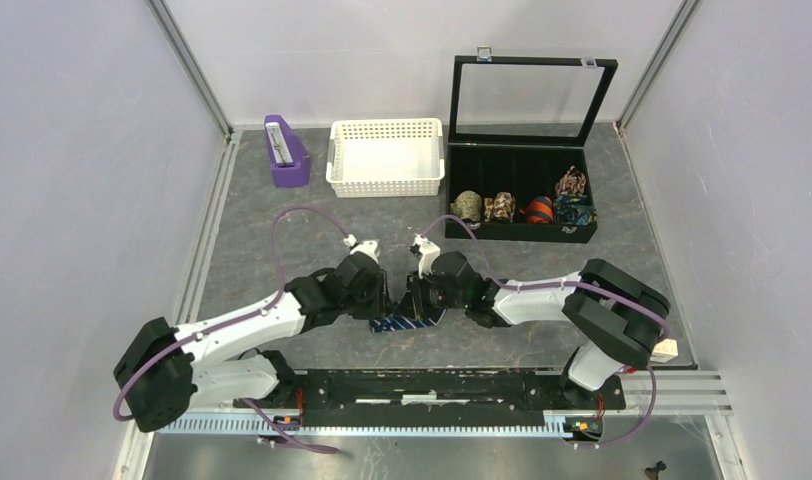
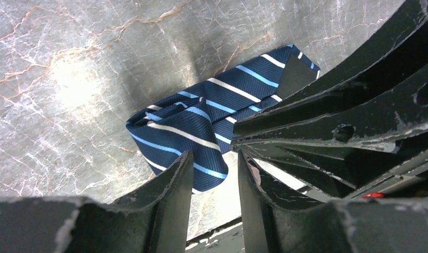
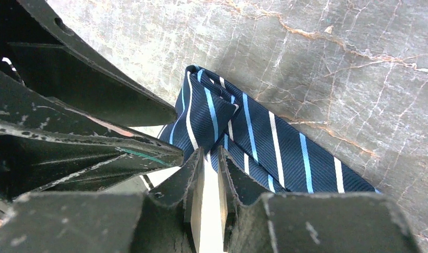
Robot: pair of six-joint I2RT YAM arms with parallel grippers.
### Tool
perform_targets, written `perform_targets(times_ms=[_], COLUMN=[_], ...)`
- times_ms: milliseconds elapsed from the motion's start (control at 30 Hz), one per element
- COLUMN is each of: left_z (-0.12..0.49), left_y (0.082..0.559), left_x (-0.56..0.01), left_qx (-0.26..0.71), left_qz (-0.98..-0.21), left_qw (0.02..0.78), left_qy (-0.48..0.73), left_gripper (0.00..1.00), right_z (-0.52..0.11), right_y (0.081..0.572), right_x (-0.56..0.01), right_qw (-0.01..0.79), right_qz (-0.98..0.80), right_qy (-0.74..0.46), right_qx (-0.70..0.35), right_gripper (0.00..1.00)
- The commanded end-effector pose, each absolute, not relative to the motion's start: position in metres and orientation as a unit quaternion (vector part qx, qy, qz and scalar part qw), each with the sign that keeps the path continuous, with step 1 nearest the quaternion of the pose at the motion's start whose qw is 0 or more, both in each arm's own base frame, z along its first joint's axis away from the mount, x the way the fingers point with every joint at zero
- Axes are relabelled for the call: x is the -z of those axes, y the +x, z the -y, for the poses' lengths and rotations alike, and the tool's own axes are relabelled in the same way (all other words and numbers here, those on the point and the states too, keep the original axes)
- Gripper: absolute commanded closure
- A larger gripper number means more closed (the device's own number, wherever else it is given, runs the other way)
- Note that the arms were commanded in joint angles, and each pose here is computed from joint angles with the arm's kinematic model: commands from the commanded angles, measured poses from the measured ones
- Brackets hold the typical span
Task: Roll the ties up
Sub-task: Roll the tie at the center of the board.
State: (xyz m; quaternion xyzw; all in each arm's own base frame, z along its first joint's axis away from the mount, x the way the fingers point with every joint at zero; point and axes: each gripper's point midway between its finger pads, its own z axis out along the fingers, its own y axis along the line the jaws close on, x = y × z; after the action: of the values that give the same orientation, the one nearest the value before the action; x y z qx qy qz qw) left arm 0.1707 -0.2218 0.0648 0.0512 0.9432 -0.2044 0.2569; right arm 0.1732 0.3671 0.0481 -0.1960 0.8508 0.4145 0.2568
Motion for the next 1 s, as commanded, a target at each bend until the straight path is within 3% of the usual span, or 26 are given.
perform_targets(times_ms=[0, 233, 667, 967], left_z=[0.225, 0.201, 0.171, 0.161], left_y=[0.175, 0.176, 0.172, 0.172], left_x=[-0.084, -0.096, -0.086, -0.086], left_qx=[0.234, 0.209, 0.175, 0.16], left_qz=[-0.928, -0.923, -0.922, -0.922], left_qw=[0.288, 0.322, 0.345, 0.353], left_qy=[0.035, 0.017, -0.01, -0.019], left_gripper=[0.57, 0.58, 0.35, 0.34], right_z=[-0.375, -0.381, -0.411, -0.413], right_y=[0.184, 0.186, 0.184, 0.176], right_x=[-0.075, -0.086, -0.102, -0.085], right_qw=[0.288, 0.293, 0.286, 0.266], right_qz=[-0.833, -0.826, -0.813, -0.821], right_qy=[-0.199, -0.199, -0.214, -0.221], right_qx=[-0.429, -0.438, -0.459, -0.454], right_gripper=[0.78, 0.78, 0.77, 0.77])
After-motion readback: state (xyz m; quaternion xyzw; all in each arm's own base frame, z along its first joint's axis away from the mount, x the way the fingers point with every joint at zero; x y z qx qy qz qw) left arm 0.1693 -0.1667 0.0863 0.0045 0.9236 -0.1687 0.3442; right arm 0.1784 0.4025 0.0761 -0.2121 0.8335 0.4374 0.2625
